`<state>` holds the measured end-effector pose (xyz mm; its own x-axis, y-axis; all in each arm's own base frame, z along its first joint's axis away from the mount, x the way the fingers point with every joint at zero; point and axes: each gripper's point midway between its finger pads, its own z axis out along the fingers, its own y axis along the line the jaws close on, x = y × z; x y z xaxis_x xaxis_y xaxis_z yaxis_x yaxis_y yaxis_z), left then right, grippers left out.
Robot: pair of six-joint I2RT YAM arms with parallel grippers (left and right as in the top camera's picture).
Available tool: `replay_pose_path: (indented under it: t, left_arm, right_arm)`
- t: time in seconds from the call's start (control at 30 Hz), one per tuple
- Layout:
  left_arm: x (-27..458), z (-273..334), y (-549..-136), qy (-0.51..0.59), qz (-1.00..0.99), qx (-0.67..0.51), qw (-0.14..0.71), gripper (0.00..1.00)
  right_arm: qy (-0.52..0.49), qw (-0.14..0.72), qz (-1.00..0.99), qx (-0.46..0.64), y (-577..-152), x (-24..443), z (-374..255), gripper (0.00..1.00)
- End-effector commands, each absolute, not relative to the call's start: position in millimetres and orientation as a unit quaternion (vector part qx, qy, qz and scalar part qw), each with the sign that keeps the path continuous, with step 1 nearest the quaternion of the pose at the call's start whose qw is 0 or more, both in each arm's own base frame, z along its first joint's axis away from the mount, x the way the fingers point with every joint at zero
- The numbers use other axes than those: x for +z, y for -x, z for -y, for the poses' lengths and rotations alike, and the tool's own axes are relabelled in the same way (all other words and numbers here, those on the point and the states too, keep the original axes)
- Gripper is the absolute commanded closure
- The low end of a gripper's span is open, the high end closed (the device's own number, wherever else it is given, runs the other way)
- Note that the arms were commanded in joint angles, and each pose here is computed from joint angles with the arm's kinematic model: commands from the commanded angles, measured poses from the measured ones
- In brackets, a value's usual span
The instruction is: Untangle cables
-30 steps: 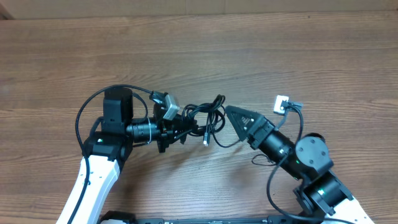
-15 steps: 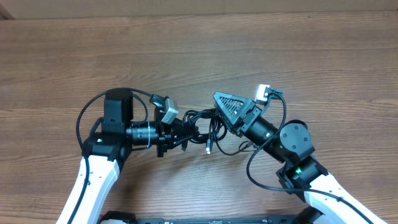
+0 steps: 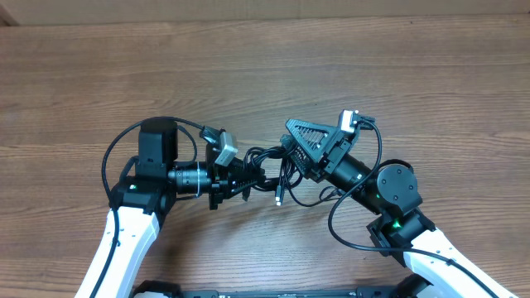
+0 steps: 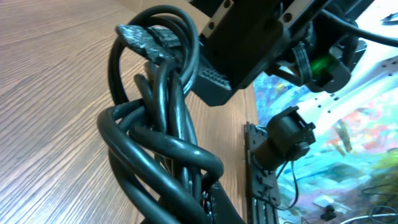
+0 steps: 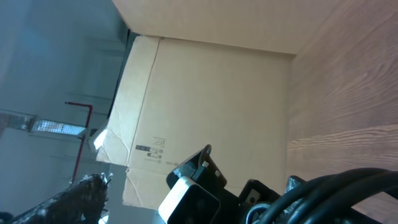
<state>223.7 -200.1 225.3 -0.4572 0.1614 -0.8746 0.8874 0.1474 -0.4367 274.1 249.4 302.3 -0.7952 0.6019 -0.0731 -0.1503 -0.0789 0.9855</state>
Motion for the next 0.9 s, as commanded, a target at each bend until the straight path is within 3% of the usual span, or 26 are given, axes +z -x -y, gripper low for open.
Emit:
replay_pose_path:
  t: [0.0,0.53,0.87]
  left_arm:
    - [253,209,-200,-0.429,-0.608,-0.57,0.348,0.96]
    - [254,235,-149,-0.448,-0.578,-0.635,0.25,0.96]
    - [265,232,-140,-0.448,-0.55,-0.662,0.241,0.96]
  right_arm:
    - [-0.182,0.284,-0.621,0.708,-279,304,-249,0.05]
    - [-0.143,0.425,-0.625,0.639,-323,303,-194,0.0]
    - [-0.166,0.452,-0.687,0.545,-348,259,-156,0.0]
